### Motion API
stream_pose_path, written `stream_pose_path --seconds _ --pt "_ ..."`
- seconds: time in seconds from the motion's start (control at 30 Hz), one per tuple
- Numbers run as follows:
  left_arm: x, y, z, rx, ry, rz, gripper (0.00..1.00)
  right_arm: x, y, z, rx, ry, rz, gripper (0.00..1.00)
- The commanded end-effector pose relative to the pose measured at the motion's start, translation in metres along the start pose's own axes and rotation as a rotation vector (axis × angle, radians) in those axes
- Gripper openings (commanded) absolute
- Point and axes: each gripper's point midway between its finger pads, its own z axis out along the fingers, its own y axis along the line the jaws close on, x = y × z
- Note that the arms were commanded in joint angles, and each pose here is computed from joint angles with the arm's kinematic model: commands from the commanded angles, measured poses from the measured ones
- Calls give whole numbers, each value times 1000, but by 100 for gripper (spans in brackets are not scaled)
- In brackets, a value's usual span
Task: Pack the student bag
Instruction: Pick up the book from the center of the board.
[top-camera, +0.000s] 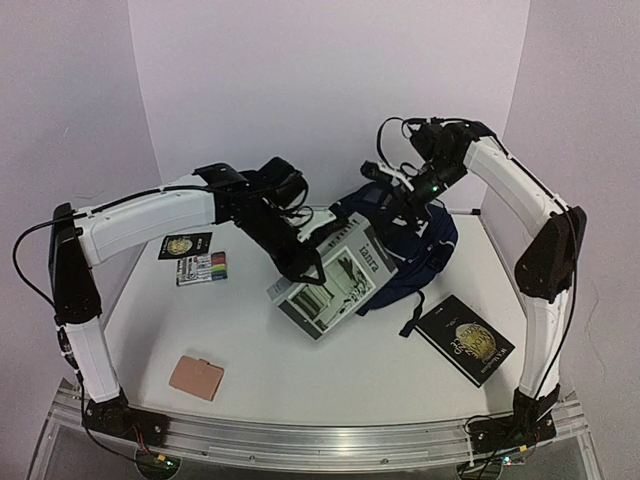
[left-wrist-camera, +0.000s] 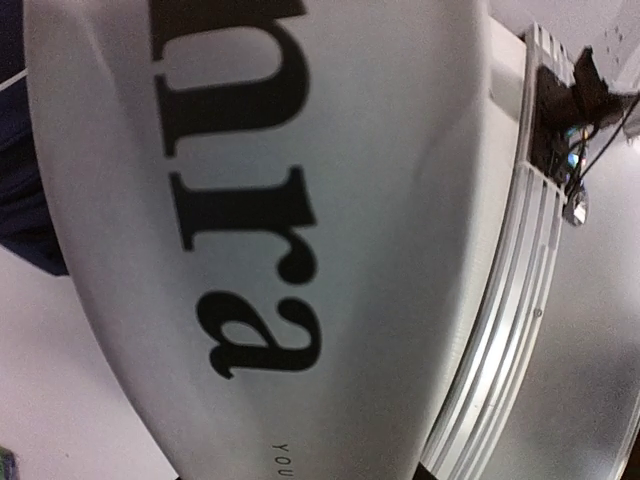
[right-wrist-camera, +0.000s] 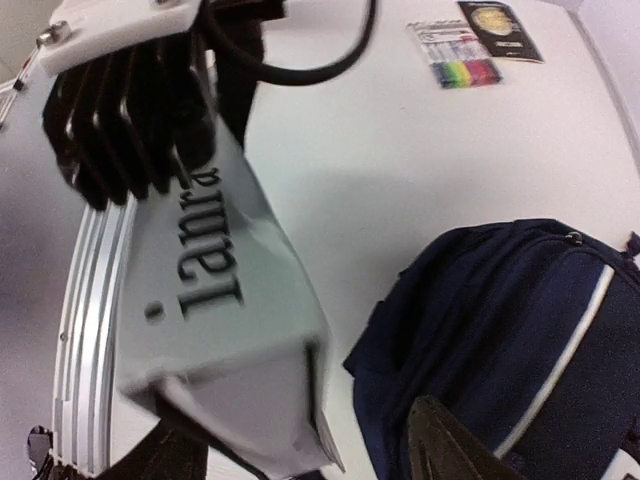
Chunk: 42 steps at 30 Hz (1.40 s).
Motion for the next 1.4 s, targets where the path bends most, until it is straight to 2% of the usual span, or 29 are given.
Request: stream_pose_path --seconds 0.0,0.03,0.17,0.27,0.43,0.53,0.7,0.87,1.07,1.23,1.37 --pt "-40 33 -65 21 -325 -236 14 -15 -75 -43 162 -189 270 74" --pt "-40 39 -70 13 -358 -272 14 -15 -88 -47 202 -206 334 74" --pt "-37 87 -105 -40 -547 -528 12 -8 -119 -44 392 -203 357 81" --pt "-26 113 -128 -92 -671 -697 12 -2 -110 -17 467 -86 290 81" --pt "3 154 -153 -221 -813 -950 12 7 -104 41 547 57 245 74" --pt "19 163 -156 -271 -851 -1037 12 11 -112 69 579 110 235 66" --pt "37 166 -160 -313 -887 -1107 9 26 -123 100 614 197 204 57" --pt "48 164 -163 -332 -903 -1134 8 39 -110 115 551 230 179 46" --pt "57 167 -164 -373 -901 -1153 8 55 -83 136 454 254 183 50" --pt "58 167 -162 -366 -892 -1163 7 80 -93 151 479 317 216 51" --pt "59 165 -163 -363 -888 -1162 7 81 -100 154 498 318 220 49"
